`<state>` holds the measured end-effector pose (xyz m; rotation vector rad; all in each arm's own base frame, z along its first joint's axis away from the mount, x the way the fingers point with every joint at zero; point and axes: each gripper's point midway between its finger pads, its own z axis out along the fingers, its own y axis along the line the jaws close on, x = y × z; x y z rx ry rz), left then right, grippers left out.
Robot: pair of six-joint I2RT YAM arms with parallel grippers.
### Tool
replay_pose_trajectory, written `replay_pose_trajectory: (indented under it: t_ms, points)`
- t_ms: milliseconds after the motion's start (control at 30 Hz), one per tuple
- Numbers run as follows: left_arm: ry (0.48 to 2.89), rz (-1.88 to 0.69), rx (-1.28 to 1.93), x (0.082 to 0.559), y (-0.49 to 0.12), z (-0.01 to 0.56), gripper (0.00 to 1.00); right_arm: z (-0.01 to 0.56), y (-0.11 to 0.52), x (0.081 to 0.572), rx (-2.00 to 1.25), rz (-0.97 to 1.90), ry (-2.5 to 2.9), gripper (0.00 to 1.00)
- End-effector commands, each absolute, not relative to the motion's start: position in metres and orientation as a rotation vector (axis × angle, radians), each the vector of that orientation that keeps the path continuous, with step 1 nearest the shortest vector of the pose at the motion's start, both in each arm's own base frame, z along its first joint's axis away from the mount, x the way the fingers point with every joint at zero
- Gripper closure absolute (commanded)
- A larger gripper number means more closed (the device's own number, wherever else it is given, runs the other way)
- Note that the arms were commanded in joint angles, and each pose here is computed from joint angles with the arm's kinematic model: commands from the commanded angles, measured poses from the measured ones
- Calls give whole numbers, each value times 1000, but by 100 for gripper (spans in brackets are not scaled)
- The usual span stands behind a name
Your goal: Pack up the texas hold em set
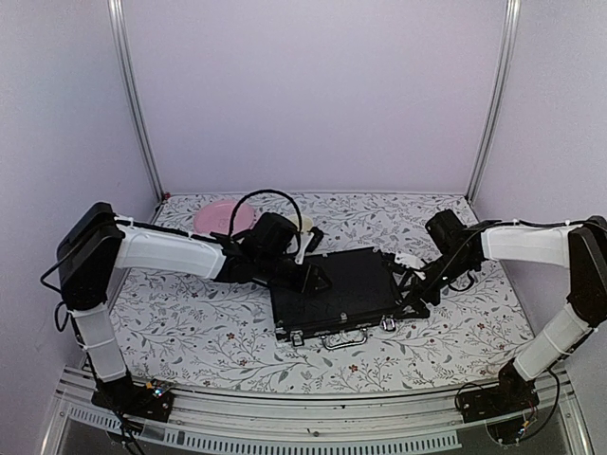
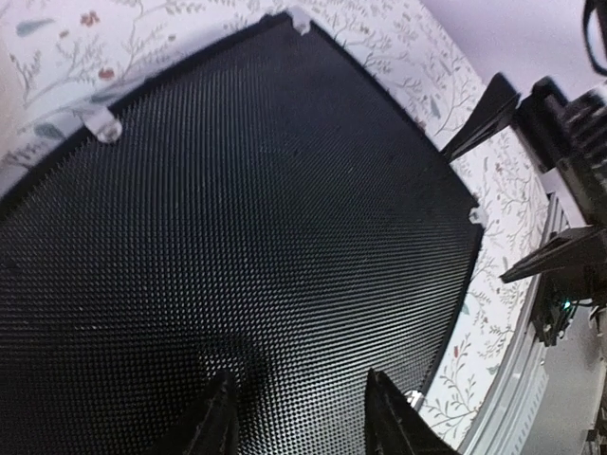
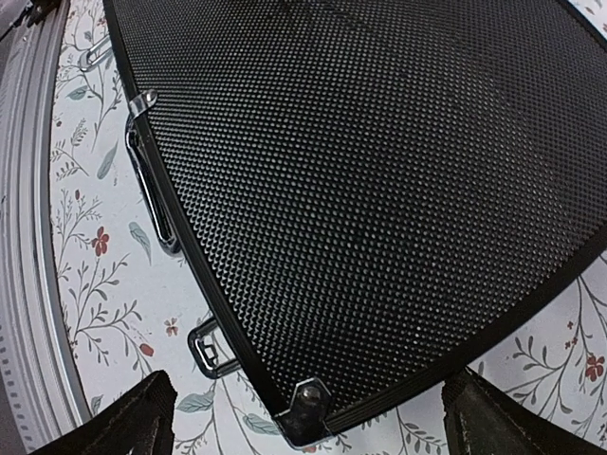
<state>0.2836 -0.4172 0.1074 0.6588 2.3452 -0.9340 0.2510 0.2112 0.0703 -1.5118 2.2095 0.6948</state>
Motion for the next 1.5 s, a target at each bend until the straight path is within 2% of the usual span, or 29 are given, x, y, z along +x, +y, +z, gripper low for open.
replay_pose_trajectory:
  t_ms: [0, 333, 833, 933, 1000, 1067, 1233, 1467]
  points:
    - [2376, -955, 679, 276, -430, 92, 54, 63, 220, 258, -1549, 653, 2158, 1]
    - [2489, -886, 661, 269, -418, 55, 54, 36, 223, 256, -1588, 610, 2207, 2]
    - [2505, -869, 653, 268, -414, 46, 54, 22, 217, 269, -1570, 467, 2205, 19]
    - [2506, -868, 648, 268, -413, 45, 54, 20, 218, 273, -1557, 441, 2195, 25]
    - [2505, -870, 645, 268, -413, 44, 54, 16, 216, 279, -1531, 378, 2201, 34]
    - [2507, -873, 644, 268, -414, 43, 54, 12, 210, 291, -1473, 276, 2221, 36]
    - [2508, -875, 643, 268, -415, 41, 54, 9, 202, 295, -1359, 231, 2286, 38]
    - [2425, -844, 671, 271, -414, 67, 53, 31, 200, 279, -1398, 295, 2291, 28]
